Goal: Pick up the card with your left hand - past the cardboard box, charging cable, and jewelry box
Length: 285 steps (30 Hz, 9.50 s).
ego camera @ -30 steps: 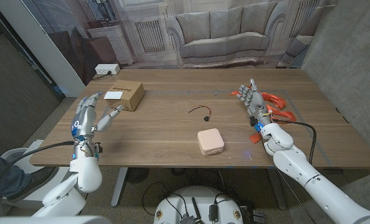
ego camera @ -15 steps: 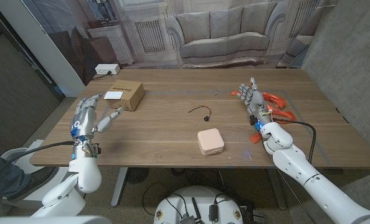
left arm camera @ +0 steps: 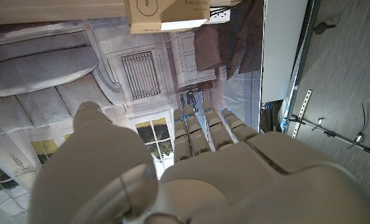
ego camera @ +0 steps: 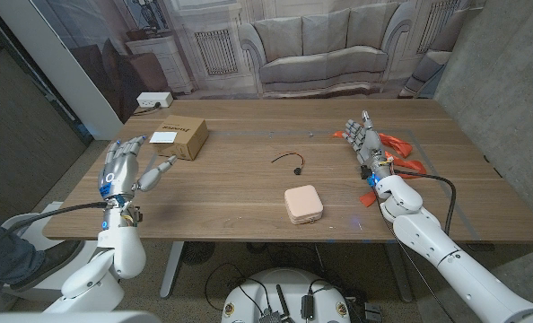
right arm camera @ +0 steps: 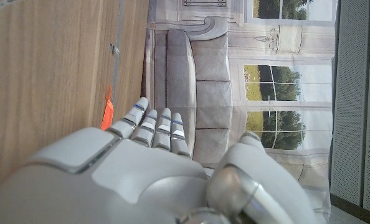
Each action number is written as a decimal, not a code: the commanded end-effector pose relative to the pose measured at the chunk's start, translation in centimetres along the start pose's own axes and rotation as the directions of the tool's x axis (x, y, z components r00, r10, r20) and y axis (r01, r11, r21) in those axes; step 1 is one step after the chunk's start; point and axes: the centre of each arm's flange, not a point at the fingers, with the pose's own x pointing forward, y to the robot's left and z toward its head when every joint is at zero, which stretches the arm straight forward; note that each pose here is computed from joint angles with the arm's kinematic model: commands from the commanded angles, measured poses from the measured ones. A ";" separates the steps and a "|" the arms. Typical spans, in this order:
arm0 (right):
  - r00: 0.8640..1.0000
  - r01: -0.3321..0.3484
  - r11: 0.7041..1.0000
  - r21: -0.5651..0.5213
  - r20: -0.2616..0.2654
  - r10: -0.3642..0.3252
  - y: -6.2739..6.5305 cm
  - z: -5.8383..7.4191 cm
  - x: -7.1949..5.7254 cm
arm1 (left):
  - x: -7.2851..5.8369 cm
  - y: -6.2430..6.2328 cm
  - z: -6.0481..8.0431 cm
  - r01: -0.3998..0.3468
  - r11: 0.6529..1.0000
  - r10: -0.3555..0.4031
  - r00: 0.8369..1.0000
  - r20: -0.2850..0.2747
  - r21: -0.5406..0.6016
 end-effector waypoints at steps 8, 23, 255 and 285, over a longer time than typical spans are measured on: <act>0.999 0.005 1.000 0.012 0.033 -0.005 -0.8 1.3 -0.5 | 0.6 1.4 -0.3 0.027 0.996 -0.025 0.999 -0.028 0.083; 0.999 0.027 1.000 0.007 0.030 -0.028 -1.8 2.3 -1.7 | 2.1 1.1 0.2 0.081 0.985 -0.077 0.997 -0.030 0.150; 0.995 0.098 0.993 0.067 0.003 -0.099 -1.7 0.6 -3.7 | 12.9 -10.1 -0.1 0.182 0.878 -0.171 0.983 -0.063 0.442; 0.996 0.088 0.993 0.074 0.016 -0.090 -1.6 0.9 -4.0 | 12.3 -9.3 -0.1 0.043 0.900 -0.046 0.999 -0.002 0.433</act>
